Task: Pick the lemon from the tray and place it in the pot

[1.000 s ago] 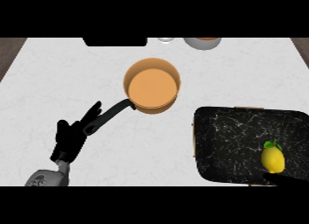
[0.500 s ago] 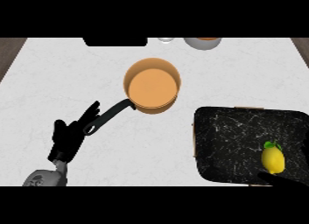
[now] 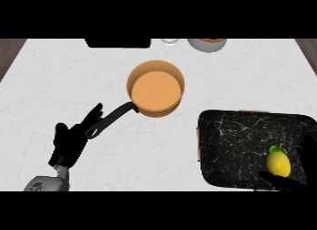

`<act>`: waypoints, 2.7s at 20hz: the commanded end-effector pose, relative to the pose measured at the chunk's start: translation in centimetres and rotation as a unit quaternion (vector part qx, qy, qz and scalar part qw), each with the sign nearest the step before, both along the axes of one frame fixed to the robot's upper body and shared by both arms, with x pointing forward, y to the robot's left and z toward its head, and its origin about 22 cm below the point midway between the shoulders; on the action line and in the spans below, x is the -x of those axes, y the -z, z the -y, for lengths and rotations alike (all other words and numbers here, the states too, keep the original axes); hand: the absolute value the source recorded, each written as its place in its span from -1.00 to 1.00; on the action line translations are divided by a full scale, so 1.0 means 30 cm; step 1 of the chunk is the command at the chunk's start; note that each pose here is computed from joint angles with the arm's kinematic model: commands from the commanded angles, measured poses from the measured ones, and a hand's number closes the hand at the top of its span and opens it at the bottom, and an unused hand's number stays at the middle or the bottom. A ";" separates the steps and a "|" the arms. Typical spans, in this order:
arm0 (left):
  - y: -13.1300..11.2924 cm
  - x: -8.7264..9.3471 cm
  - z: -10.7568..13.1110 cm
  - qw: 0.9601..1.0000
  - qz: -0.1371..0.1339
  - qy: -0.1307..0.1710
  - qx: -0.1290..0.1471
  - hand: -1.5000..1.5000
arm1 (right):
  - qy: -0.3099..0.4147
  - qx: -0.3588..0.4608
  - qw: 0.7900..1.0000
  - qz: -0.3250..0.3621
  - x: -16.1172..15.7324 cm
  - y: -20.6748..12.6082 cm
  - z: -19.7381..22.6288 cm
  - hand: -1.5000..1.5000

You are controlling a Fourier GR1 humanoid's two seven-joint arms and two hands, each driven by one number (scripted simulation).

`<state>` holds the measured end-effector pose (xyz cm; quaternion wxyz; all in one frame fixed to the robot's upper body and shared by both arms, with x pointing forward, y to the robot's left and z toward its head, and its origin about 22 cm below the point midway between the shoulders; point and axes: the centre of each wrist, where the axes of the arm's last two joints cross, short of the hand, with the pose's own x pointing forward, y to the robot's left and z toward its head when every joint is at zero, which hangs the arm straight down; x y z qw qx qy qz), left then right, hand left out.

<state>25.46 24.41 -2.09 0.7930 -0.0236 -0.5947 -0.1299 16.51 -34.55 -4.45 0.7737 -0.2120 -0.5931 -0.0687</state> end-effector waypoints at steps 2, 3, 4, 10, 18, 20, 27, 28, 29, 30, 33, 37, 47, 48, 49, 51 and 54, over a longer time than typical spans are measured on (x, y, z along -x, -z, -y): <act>-0.015 -0.016 0.026 1.000 0.004 0.009 0.012 0.00 | -0.057 0.080 0.995 -0.031 -0.017 0.089 0.006 1.00; -0.003 -0.036 0.005 1.000 -0.005 0.004 0.004 0.00 | -0.074 0.097 0.992 -0.022 -0.018 0.124 -0.037 1.00; 0.066 0.031 0.009 1.000 0.001 0.001 0.009 0.00 | -0.039 0.057 0.997 -0.015 0.047 0.164 -0.015 1.00; 0.041 0.041 0.022 1.000 -0.001 0.003 0.002 0.00 | -0.034 0.003 0.999 0.029 0.042 0.210 -0.042 1.00; -0.013 -0.018 0.037 1.000 -0.002 -0.002 -0.007 0.00 | -0.031 0.071 0.992 0.103 -0.048 0.130 -0.094 1.00; 0.003 -0.038 0.004 1.000 0.002 0.001 -0.008 0.00 | -0.074 0.050 0.988 0.129 -0.076 0.131 -0.108 1.00; -0.031 -0.011 -0.079 1.000 0.001 0.001 0.001 0.00 | -0.142 0.045 0.975 0.163 -0.101 -0.044 -0.344 1.00; -0.013 0.038 0.019 1.000 -0.003 0.002 -0.002 0.00 | -0.146 0.057 0.972 0.176 -0.118 -0.027 -0.290 1.00; -0.045 -0.043 -0.024 1.000 0.000 0.000 -0.001 0.00 | -0.145 0.084 0.970 0.175 -0.036 -0.046 -0.326 1.00; 0.005 -0.004 0.050 1.000 -0.006 -0.004 0.006 0.00 | -0.151 0.111 0.970 0.157 -0.040 -0.045 -0.303 1.00; 0.048 0.003 0.005 1.000 0.005 -0.001 0.001 0.00 | -0.144 0.134 0.964 0.177 -0.043 -0.180 -0.400 1.00; -0.001 0.009 -0.004 1.000 0.001 -0.006 0.002 0.00 | -0.142 0.193 0.955 0.176 -0.041 -0.247 -0.362 1.00; -0.007 -0.017 -0.068 1.000 -0.004 0.004 0.001 0.00 | -0.138 0.285 0.936 0.152 -0.143 -0.581 -0.562 1.00; 0.013 0.006 0.003 1.000 -0.001 0.004 0.003 0.00 | -0.130 0.303 0.932 0.151 -0.203 -0.618 -0.598 1.00; 0.026 -0.023 -0.004 1.000 -0.002 0.005 -0.004 0.00 | -0.130 0.309 0.928 0.160 -0.217 -0.660 -0.637 1.00; -0.005 -0.044 -0.002 1.000 -0.007 0.015 0.005 0.00 | -0.131 0.313 0.929 0.146 -0.280 -0.756 -0.659 1.00; -0.007 0.012 0.045 1.000 -0.004 0.007 0.009 0.00 | -0.159 0.332 0.923 0.113 -0.353 -0.784 -0.722 1.00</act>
